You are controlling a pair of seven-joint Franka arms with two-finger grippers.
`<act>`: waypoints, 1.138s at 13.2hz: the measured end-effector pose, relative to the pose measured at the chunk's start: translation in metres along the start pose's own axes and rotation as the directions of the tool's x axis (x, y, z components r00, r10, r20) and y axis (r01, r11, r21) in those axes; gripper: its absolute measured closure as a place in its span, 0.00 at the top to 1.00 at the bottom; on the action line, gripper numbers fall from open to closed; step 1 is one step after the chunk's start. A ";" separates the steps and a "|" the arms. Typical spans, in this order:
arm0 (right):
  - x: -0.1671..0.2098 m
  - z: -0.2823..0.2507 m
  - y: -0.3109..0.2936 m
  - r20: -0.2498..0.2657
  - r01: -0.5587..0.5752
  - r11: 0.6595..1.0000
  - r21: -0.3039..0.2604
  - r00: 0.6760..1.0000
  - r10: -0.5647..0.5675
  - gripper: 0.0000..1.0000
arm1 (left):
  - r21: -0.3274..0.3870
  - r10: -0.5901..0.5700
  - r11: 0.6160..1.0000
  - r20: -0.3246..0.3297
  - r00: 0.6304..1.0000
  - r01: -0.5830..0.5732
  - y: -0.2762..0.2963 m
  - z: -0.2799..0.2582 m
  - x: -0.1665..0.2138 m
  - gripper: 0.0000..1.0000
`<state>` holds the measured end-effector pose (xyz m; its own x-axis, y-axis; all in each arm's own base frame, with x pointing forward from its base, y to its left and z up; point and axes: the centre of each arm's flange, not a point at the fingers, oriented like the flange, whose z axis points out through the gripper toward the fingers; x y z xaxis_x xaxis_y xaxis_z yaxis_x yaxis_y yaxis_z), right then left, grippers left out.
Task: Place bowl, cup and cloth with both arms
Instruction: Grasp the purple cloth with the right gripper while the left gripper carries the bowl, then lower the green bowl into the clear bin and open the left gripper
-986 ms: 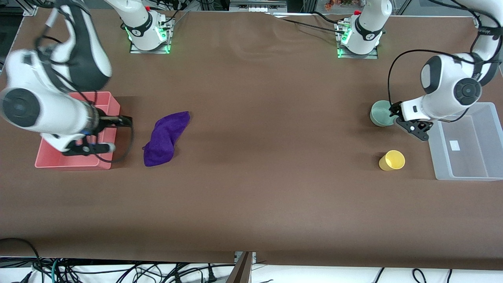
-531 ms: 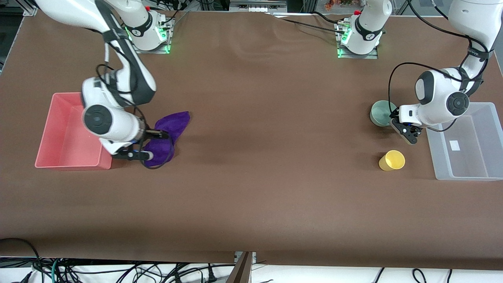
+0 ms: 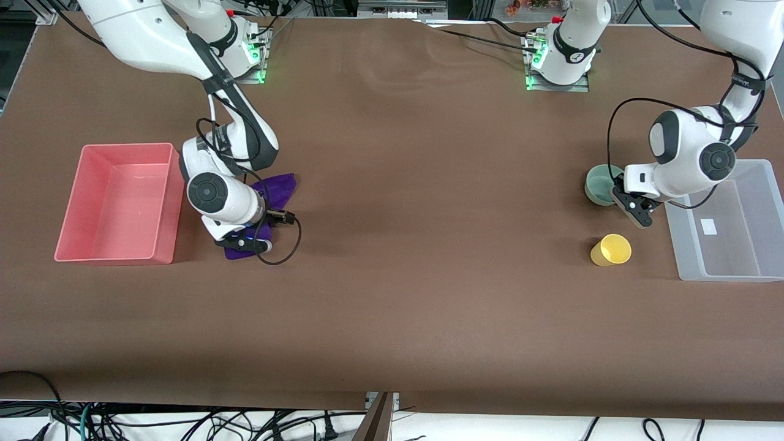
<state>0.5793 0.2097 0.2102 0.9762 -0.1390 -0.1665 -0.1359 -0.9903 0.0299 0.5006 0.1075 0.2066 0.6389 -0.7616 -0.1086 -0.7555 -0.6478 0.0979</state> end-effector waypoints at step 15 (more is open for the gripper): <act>0.010 -0.031 0.013 0.005 0.037 0.993 -0.109 0.999 -0.037 1.00 | -0.006 -0.182 0.983 -0.034 0.983 0.182 -0.219 -0.049 -0.182 0.03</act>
<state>0.5925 0.1954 0.2392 0.9797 -0.1023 -0.1723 -0.0802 -0.9882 0.1306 0.5568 0.3865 0.2538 0.7705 -0.6309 -0.0910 -0.6255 -0.7759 0.0827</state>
